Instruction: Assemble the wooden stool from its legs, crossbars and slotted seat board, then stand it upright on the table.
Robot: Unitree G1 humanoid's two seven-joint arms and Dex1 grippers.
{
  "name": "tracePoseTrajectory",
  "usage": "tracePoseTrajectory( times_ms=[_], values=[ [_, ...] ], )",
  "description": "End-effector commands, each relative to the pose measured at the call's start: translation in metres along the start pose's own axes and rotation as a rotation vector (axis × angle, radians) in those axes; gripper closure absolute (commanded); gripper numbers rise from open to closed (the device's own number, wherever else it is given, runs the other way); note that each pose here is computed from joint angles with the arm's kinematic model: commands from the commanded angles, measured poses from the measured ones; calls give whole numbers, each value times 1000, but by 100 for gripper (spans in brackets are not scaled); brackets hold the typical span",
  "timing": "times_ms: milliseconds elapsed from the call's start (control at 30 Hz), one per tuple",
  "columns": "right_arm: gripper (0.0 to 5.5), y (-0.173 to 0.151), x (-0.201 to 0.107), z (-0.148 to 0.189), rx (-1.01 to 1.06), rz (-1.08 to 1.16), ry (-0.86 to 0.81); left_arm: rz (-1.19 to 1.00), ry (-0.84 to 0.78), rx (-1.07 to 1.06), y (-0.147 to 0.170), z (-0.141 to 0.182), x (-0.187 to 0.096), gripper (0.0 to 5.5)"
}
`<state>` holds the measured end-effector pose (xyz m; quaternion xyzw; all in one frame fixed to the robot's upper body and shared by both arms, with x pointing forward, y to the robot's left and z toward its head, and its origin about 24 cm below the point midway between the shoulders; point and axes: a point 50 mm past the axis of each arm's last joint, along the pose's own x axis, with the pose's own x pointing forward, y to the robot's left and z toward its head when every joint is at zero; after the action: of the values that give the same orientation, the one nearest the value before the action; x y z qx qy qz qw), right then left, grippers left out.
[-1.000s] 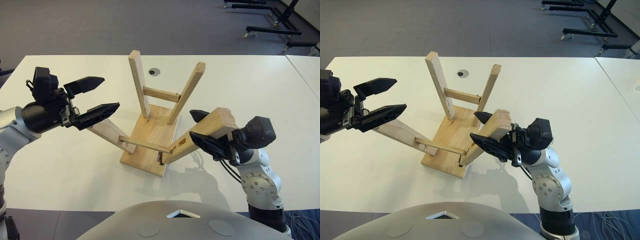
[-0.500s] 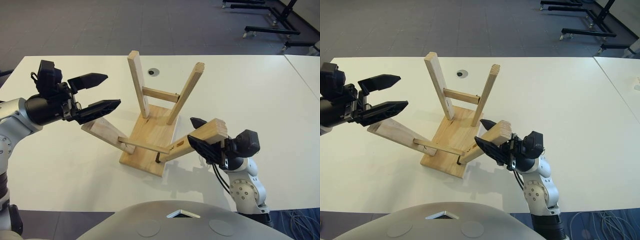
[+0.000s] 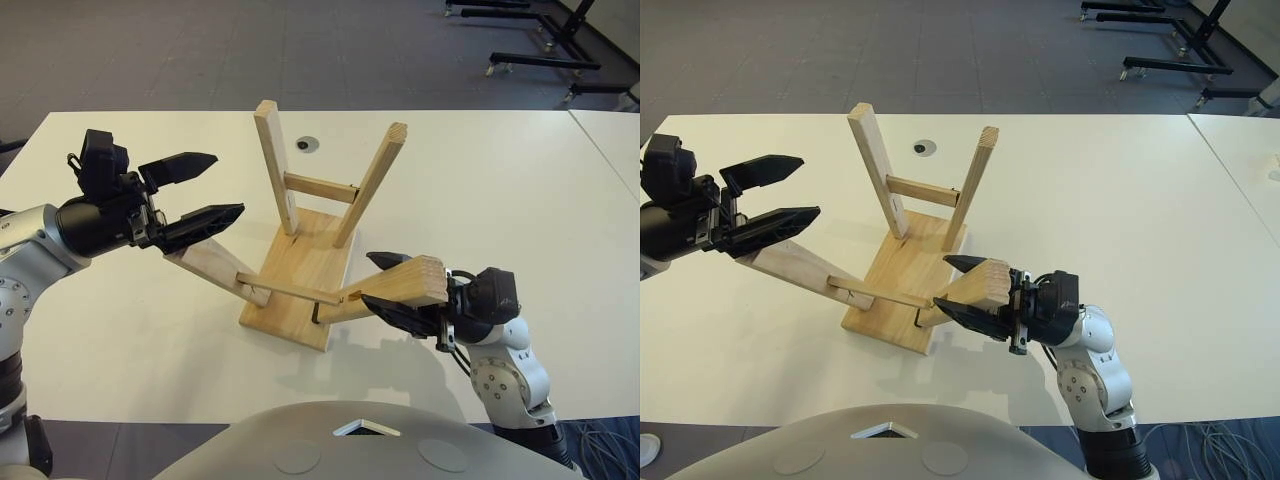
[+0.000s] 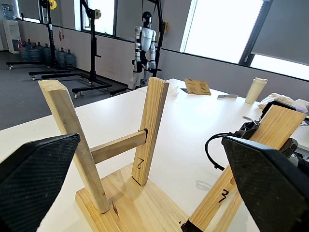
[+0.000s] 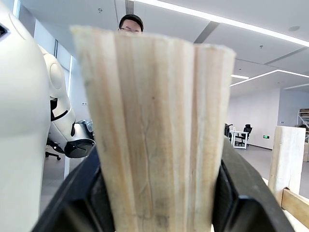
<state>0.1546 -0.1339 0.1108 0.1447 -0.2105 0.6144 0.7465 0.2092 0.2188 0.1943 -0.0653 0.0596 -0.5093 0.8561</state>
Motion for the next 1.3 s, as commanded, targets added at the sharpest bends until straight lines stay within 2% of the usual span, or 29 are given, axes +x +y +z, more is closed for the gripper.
tracePoseTrajectory(
  times_ms=[33,233,533,1033,1300],
  values=[
    [345,5,1,-5,24,23,41,6,19,4,-1,-3,1,10],
    [345,12,1,-12,53,26,44,7,25,-8,-4,-8,0,10],
    [345,21,11,-11,-79,35,99,15,28,-6,-5,-7,-2,10],
    [345,22,4,-20,-70,-69,87,-9,35,-9,-8,-6,1,10],
    [345,25,7,-24,-60,-42,83,-28,40,-17,-11,-7,5,10]
  ],
)
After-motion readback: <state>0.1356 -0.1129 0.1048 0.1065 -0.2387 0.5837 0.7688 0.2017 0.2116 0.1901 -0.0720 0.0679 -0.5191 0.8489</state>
